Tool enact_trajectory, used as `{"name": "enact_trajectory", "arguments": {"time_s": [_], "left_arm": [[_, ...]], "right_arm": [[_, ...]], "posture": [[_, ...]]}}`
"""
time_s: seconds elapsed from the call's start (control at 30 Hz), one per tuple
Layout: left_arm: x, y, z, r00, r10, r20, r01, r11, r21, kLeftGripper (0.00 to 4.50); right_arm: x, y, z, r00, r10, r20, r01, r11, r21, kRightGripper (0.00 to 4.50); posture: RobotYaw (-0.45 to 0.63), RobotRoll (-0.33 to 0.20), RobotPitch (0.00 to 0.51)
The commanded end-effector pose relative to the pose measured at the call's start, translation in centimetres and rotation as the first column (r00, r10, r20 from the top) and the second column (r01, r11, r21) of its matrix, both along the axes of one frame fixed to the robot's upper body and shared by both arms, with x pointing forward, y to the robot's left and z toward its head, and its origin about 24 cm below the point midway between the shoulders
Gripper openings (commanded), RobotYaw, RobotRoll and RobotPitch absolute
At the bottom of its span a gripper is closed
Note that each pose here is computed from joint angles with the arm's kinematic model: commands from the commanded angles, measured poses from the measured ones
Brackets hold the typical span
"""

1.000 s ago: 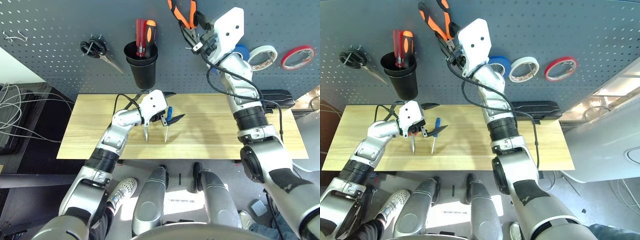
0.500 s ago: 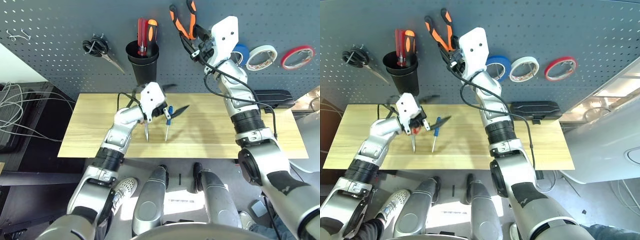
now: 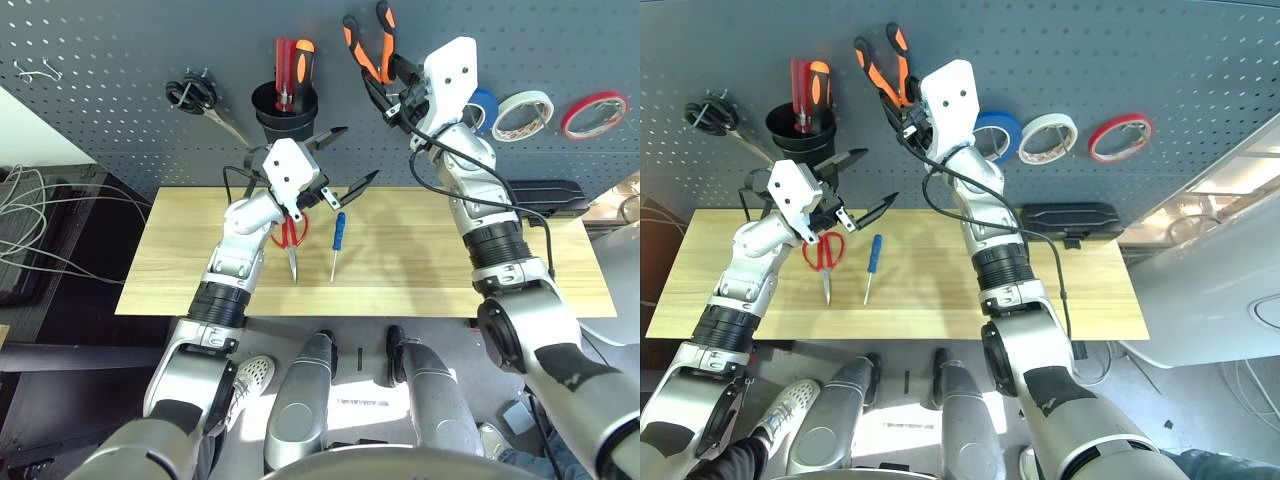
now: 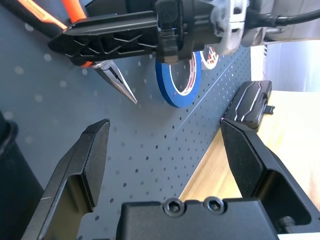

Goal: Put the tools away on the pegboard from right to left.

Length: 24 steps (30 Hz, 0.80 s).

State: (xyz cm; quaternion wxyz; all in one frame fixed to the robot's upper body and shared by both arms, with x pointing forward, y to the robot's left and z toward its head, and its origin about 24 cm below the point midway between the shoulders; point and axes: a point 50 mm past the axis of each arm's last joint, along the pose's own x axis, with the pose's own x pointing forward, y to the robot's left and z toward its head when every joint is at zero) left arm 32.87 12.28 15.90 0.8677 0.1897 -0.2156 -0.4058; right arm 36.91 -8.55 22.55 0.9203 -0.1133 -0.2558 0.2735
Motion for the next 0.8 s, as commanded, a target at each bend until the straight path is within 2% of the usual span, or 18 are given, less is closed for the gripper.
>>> {"name": "enact_trajectory", "arguments": {"time_s": [0.03,0.17,0.3,0.4,0.47,0.53,0.67,0.73,0.8], "left_arm": [[-0.2,-0.1,-1.3,0.998,-0.022,-0.061,0.026,0.997,0.071,4.50],[-0.4,-0.2,-2.2,0.991,-0.044,-0.130,0.062,0.988,0.143,4.50],[-0.2,0.1,-2.7,0.980,-0.020,-0.200,0.057,0.982,0.179,4.50],[-0.1,0.5,-3.9,0.956,0.023,-0.294,0.051,0.969,0.241,4.50],[-0.1,0.7,-4.7,0.939,0.059,-0.338,0.043,0.957,0.287,4.50],[0.0,0.8,-5.5,0.920,0.102,-0.379,0.029,0.945,0.325,4.50],[0.7,1.0,-7.5,0.861,0.213,-0.462,-0.028,0.927,0.374,4.50],[1.1,0.9,-8.5,0.818,0.269,-0.508,-0.090,0.933,0.348,4.50],[1.6,0.9,-9.4,0.794,0.323,-0.515,-0.130,0.918,0.374,4.50]], "right_arm": [[-1.1,-1.6,-0.4,0.999,-0.037,0.007,0.037,0.999,0.021,4.47],[-3.8,-3.6,-2.4,0.998,-0.069,-0.013,0.069,0.998,-0.014,4.47],[-6.3,-5.4,-4.9,0.983,-0.050,-0.179,0.049,0.999,-0.006,4.47],[-7.7,-6.5,-6.8,0.944,0.000,-0.331,-0.008,1.000,-0.023,4.47],[-8.3,-7.0,-8.3,0.891,0.033,-0.453,-0.053,0.998,-0.032,4.47],[-8.3,-8.1,-9.4,0.854,-0.008,-0.521,-0.026,0.998,-0.056,4.47],[-7.9,-10.0,-12.9,0.690,-0.085,-0.718,0.066,0.996,-0.054,4.47],[-8.0,-10.0,-14.1,0.620,-0.079,-0.781,0.093,0.995,-0.027,4.47],[-8.0,-9.5,-14.9,0.598,-0.058,-0.799,0.072,0.997,-0.018,4.47]], "posture": [[0.15,0.000,0.274],[0.15,0.000,0.273],[0.15,0.000,0.276],[0.14,0.000,0.280],[0.13,0.000,0.283],[0.13,0.000,0.284],[0.13,0.000,0.288],[0.13,0.000,0.288],[0.13,0.000,0.289]]}}
